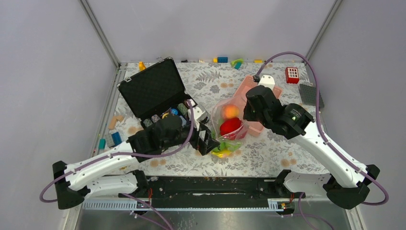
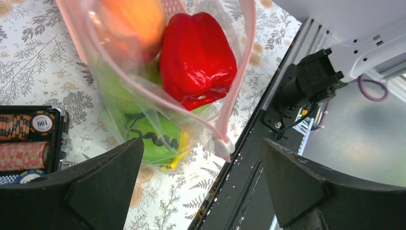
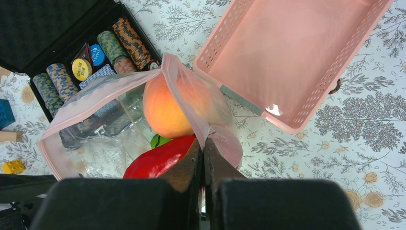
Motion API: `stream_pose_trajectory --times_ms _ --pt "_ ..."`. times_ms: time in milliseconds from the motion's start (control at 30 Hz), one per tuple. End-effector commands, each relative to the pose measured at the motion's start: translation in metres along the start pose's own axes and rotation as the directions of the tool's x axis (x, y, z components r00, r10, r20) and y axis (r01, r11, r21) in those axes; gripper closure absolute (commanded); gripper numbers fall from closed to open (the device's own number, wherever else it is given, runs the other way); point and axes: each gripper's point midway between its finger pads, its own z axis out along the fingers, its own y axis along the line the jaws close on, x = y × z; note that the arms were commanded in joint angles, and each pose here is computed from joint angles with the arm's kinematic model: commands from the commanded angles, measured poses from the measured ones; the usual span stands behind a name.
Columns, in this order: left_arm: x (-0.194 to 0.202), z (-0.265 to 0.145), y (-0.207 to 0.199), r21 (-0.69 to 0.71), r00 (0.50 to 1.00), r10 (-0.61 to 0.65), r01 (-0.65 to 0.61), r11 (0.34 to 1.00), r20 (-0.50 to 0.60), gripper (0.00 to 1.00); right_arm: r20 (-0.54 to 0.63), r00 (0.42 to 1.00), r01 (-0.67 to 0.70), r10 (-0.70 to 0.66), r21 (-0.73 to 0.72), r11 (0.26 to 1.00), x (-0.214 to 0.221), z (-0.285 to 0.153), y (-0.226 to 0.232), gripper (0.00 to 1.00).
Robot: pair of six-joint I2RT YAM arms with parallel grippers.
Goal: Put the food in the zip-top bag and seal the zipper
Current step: Adjust the zipper food storage bag at the center of the board.
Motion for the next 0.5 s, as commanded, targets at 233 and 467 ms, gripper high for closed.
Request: stream_pose_trajectory --times_ms 233,467 --pt "-0.022 0.024 -0.010 -0.133 0.984 0.141 -0.126 0.983 0.112 0.16 0.095 0.994 -0.058 0.056 0.012 0.998 -0.027 -0.011 -0.004 1.00" --pt "-0.010 0.043 -0.004 -0.189 0.987 0.154 -0.141 0.972 0.053 0.33 0.096 0.994 -0.059 0.058 0.008 0.998 -0.027 -0.013 -0.004 1.00"
